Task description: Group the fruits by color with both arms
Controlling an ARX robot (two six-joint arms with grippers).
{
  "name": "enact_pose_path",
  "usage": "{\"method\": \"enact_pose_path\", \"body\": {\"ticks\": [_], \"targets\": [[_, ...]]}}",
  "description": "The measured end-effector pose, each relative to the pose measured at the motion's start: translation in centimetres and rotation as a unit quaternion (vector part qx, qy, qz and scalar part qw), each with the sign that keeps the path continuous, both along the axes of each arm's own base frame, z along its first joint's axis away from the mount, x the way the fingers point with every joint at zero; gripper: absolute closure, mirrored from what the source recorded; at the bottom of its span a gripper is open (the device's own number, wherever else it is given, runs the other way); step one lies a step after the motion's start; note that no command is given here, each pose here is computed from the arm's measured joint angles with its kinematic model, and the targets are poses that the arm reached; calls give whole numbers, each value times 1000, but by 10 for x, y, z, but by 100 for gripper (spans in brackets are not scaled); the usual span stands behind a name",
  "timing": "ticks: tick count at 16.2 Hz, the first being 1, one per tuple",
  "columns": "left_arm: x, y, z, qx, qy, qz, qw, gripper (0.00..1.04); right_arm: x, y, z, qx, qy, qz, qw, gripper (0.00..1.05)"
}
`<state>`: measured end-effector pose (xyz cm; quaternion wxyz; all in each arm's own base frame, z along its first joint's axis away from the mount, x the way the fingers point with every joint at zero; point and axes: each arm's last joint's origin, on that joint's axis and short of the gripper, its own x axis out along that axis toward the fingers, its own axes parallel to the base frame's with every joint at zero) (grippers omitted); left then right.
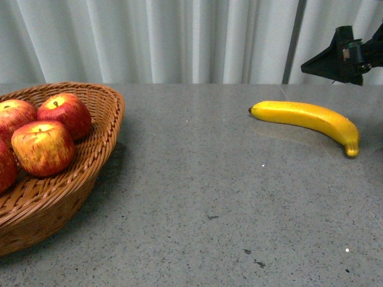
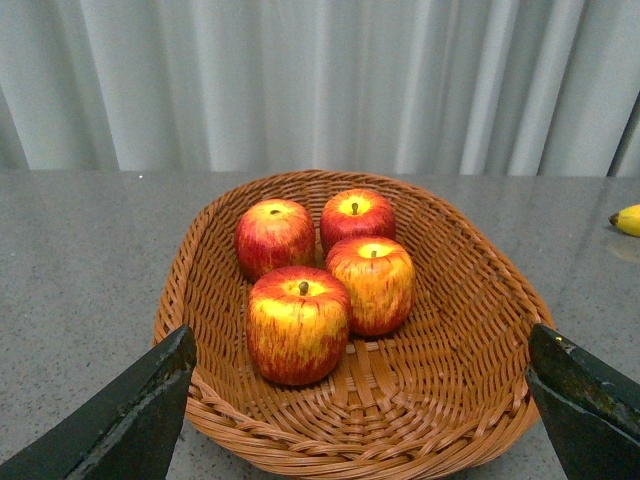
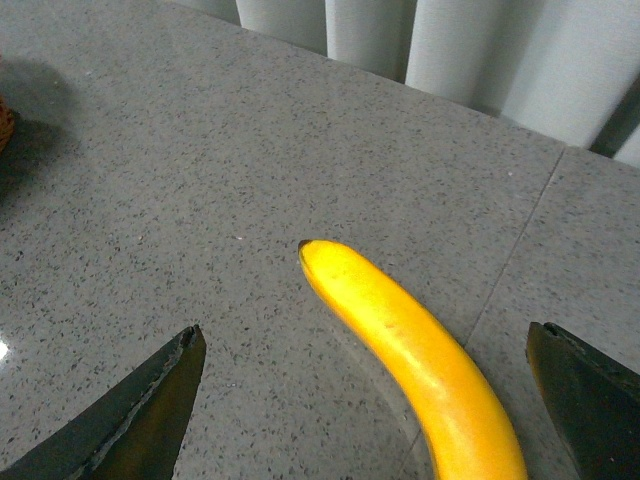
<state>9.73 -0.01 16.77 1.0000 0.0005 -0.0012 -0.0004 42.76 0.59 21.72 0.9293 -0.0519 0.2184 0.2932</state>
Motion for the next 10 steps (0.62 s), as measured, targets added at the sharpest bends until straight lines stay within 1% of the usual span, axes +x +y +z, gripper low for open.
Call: {"method": "enact_pose_path", "body": {"ticks": [2,4,5,7,10], "targets": [[0,0,0,0,0,0,1000,7,14,2,-12,5,13,14,1000,7],[0,0,0,0,0,0,1000,7,27,1,-24,-7,26,23,999,7],[0,0,0,0,0,0,1000,7,33,-1,-31,-23,32,22,999,7],[0,0,0,0,0,0,1000,7,39,-3,-41,-54,47,40,997,7],[0,0,0,0,0,0,1000,7,45,-3,-51,-106,43,64,991,7]]}}
